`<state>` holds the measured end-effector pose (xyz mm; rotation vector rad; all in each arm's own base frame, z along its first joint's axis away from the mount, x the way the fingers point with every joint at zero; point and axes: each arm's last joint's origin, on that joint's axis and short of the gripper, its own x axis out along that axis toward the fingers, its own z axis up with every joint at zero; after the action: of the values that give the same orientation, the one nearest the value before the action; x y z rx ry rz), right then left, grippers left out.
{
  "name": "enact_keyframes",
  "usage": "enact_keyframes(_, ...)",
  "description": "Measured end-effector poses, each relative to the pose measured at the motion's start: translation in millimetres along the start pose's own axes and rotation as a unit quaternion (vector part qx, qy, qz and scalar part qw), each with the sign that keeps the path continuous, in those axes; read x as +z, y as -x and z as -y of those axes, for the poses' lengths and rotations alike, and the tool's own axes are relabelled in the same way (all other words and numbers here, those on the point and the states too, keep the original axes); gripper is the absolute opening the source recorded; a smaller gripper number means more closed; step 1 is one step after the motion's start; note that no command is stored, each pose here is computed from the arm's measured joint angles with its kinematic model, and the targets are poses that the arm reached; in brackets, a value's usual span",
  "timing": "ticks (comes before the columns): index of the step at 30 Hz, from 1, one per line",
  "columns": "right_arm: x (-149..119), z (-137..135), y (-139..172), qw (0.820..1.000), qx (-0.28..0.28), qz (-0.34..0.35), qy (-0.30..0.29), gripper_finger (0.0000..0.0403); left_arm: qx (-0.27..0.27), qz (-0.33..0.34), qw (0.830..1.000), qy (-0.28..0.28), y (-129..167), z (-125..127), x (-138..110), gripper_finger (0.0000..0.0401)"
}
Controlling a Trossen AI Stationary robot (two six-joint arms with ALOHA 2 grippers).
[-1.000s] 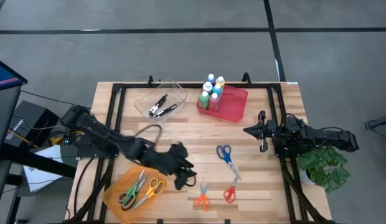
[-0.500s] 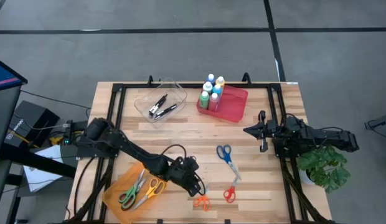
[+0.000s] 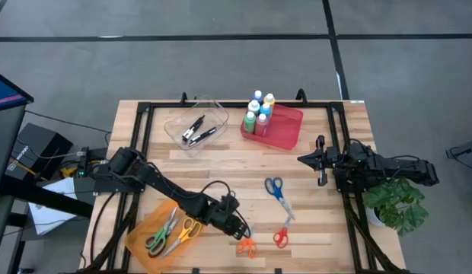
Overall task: Pick & Place Paint Supplies
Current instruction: Put the red scissors into the orange bin
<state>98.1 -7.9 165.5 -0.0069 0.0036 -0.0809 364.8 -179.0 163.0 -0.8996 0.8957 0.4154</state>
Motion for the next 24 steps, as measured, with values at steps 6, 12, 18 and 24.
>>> enact_keyframes(6,0.1,0.0,0.0,1.0,0.0,0.0,0.0,0.0,0.003,-0.031,0.999,0.017,-0.7,-2.4,2.7,0.0151)
enact_keyframes(12,0.1,0.0,0.0,1.0,0.0,0.0,0.0,0.0,-0.079,-0.026,0.996,0.029,38.1,14.8,22.4,0.0135)
enact_keyframes(18,0.0,0.0,0.0,1.0,0.0,0.0,0.0,0.0,-0.145,0.056,0.987,-0.038,117.4,22.5,49.8,0.0075)
enact_keyframes(24,0.1,0.0,0.0,1.0,0.0,0.0,0.0,0.0,-0.194,0.148,0.962,-0.121,210.9,9.1,67.7,0.0008)
